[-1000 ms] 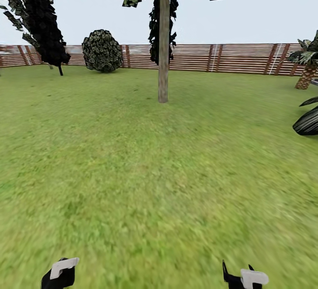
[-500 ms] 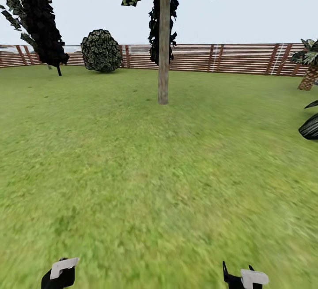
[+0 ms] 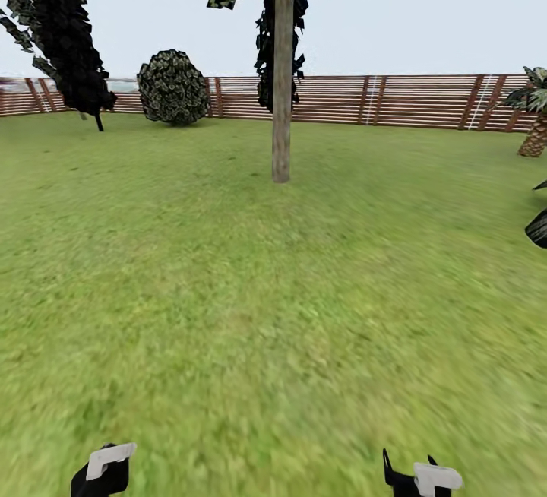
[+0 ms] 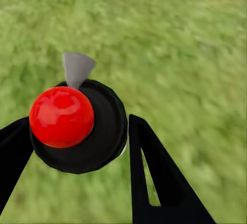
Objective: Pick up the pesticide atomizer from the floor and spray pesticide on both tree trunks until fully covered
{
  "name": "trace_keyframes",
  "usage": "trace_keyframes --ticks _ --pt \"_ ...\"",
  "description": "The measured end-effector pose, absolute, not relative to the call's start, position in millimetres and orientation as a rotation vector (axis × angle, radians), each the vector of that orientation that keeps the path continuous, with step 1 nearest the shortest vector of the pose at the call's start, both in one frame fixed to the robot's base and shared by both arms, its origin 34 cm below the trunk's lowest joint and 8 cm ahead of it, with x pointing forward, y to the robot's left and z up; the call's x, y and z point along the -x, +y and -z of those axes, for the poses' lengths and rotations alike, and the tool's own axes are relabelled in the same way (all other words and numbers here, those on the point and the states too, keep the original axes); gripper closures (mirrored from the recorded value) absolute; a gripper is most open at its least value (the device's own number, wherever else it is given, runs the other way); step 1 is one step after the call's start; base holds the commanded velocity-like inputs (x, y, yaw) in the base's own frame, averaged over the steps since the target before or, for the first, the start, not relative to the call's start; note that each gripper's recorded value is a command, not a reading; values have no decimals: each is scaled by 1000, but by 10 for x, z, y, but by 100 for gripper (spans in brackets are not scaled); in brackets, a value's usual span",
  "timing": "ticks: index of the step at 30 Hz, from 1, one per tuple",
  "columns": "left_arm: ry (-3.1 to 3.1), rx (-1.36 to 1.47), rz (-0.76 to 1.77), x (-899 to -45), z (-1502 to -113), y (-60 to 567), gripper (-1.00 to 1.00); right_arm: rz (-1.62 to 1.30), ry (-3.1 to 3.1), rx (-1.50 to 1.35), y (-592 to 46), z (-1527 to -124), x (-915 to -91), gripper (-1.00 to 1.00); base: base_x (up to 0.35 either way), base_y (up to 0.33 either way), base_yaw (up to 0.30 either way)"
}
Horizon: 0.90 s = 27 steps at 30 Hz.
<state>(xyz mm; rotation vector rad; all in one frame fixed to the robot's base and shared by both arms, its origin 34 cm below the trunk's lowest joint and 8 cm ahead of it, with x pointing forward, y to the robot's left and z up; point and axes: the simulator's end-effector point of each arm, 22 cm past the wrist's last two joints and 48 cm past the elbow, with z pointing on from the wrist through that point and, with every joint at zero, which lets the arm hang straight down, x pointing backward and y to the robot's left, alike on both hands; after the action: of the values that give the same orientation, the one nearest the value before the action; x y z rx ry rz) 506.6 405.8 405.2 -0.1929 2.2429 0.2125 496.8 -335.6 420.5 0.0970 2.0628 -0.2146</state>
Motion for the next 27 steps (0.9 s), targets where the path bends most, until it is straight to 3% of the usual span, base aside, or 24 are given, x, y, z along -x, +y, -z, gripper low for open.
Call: trace_keyframes --ticks 27 --pt "2243 193 -213 -5066 -4052 4059 100 215 2064 -97 -3356 -4201 -4964 -100 339 0 0"
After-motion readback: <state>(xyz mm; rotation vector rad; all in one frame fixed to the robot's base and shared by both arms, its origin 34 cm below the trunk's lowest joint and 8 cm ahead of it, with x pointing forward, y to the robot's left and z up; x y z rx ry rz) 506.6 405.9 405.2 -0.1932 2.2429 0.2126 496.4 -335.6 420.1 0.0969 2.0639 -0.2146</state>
